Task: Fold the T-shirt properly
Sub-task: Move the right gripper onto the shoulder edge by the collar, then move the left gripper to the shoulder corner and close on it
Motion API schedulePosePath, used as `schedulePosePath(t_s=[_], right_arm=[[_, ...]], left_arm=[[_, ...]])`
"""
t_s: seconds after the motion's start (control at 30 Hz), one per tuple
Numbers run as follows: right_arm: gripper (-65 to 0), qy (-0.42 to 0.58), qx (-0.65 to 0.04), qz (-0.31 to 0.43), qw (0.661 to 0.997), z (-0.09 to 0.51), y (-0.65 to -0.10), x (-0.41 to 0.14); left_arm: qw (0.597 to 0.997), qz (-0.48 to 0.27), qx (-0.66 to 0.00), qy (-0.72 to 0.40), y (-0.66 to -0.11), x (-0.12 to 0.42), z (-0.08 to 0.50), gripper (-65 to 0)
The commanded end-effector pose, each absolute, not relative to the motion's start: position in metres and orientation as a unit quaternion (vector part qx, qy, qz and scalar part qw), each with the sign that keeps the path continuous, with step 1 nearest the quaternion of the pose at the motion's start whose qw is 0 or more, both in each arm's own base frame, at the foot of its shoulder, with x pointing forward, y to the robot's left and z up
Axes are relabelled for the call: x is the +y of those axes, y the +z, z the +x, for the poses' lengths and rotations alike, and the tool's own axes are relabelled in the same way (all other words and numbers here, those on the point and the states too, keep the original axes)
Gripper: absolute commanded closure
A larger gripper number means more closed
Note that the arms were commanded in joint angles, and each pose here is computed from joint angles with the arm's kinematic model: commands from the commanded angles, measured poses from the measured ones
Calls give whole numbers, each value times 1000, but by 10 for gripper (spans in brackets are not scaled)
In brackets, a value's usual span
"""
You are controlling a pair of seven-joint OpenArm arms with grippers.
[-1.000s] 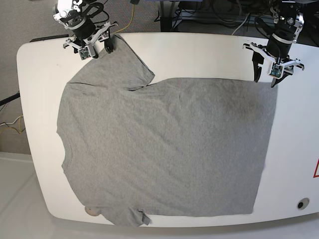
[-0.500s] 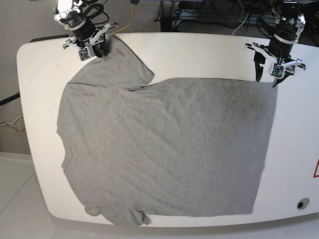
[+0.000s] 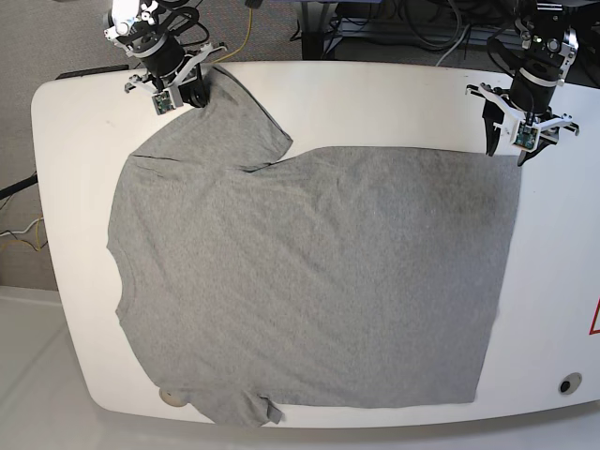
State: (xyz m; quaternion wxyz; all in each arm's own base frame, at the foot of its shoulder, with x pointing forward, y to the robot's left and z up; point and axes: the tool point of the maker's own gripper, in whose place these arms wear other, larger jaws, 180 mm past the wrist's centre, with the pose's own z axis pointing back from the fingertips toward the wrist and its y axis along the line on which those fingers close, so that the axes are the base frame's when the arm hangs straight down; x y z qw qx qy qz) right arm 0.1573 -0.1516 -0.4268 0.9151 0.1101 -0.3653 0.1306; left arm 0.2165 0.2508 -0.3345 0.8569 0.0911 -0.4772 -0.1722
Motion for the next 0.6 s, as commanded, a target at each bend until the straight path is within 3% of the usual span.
schedulePosePath(t_s=[0.0,0.57], right_arm=[[0,141,-349,104,921,153,-431,-154],[0,135,-371,105,913,159,-421,-155]], left_arm=[[850,101,-486,-175,-328,257,221,-293],[855,91,-484,-164,-330,260,221,-296]])
